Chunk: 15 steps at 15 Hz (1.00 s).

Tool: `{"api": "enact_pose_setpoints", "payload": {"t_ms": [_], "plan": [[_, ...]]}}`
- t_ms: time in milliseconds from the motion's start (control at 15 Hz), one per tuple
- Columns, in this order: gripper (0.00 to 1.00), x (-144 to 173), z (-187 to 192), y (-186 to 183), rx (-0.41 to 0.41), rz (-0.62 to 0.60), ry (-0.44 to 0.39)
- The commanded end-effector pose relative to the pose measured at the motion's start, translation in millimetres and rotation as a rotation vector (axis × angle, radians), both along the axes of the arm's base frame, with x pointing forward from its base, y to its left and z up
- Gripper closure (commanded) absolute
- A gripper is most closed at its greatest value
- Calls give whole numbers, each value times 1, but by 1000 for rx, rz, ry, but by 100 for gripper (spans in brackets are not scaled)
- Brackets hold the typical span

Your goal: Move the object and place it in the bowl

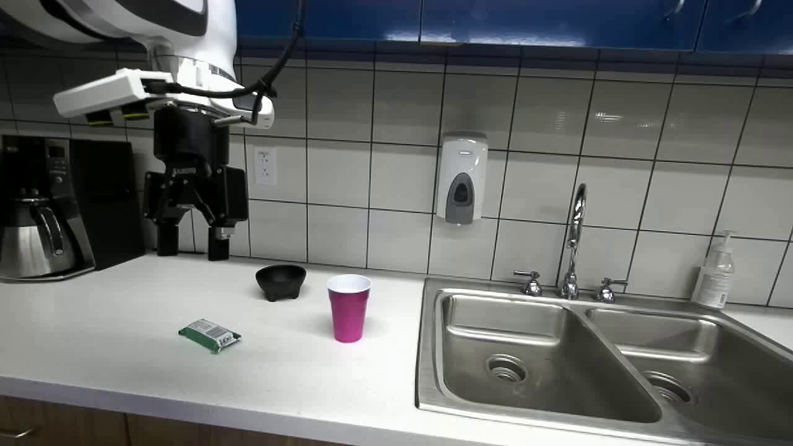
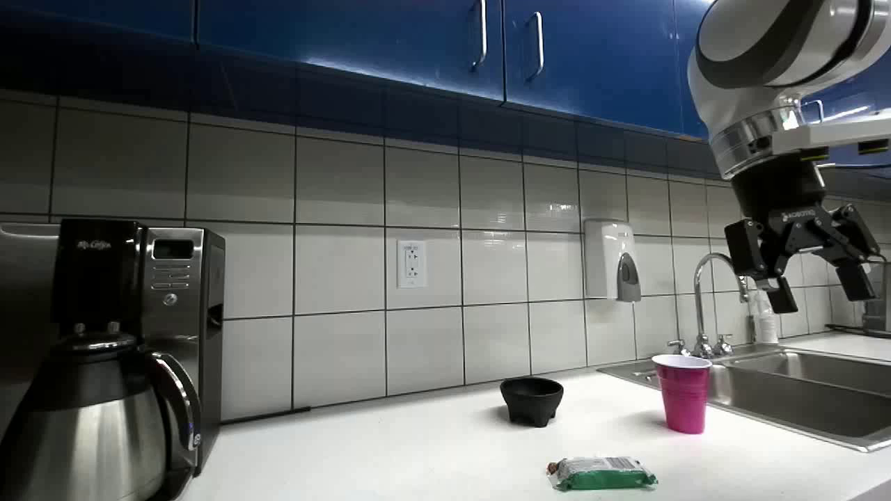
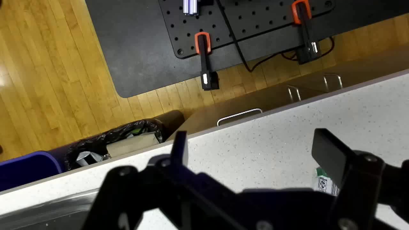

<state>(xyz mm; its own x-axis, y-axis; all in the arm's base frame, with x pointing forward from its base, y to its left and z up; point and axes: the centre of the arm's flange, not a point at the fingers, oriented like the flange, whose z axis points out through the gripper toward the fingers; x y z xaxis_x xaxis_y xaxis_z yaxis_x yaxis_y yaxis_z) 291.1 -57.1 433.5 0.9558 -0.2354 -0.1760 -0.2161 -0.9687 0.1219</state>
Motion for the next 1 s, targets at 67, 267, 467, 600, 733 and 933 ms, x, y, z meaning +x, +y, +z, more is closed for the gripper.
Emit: {"api": "enact_pose_setpoints", "payload": {"t_ms": [67,267,467,600,733,933], "plan": [[0,0,0,0,0,0,1],[0,0,0,0,0,0,1],[0,0,0,0,0,0,1],[0,0,0,0,0,0,1],[0,0,0,0,0,0,1],[0,1,-4,2,-3,19,5]]}}
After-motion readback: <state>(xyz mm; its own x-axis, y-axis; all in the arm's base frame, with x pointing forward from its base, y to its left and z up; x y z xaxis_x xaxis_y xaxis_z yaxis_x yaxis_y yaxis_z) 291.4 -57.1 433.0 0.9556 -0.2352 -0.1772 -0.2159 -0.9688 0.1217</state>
